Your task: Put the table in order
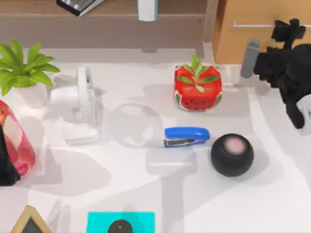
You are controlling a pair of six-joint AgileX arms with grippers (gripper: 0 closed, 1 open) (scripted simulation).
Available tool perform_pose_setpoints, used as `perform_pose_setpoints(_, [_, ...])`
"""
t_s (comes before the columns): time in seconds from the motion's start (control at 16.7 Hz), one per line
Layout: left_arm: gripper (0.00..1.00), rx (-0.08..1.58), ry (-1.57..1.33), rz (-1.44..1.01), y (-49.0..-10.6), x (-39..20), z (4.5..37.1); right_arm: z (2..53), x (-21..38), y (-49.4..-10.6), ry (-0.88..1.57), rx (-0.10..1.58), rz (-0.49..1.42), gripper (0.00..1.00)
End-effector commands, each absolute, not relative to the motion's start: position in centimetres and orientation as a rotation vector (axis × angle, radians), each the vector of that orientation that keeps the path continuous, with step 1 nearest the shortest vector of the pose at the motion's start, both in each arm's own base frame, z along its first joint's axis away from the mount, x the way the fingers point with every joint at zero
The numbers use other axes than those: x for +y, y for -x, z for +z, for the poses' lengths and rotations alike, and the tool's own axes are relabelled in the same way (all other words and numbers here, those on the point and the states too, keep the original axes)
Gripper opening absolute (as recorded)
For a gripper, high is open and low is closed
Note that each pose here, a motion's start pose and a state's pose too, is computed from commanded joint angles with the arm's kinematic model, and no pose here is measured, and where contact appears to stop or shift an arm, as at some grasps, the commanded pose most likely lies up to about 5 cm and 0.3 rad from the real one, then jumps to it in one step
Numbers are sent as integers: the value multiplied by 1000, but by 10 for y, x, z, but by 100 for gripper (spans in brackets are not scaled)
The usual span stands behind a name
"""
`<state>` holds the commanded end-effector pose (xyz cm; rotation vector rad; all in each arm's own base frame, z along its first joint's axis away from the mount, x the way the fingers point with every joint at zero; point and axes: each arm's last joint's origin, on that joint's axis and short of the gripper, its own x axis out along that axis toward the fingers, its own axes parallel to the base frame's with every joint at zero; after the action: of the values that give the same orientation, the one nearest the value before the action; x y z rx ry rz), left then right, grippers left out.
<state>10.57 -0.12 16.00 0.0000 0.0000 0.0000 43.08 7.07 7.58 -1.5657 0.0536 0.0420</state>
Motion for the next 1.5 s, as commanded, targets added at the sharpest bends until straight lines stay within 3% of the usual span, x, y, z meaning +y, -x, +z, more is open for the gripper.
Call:
perform_pose_setpoints(1.08, [100,0,0,0,-106,-1,160,75,69,-392,1565,60,41,100])
perform_pose_setpoints(1.5, [100,0,0,0,-106,-1,160,143,133,-384,1243,-142,6,100])
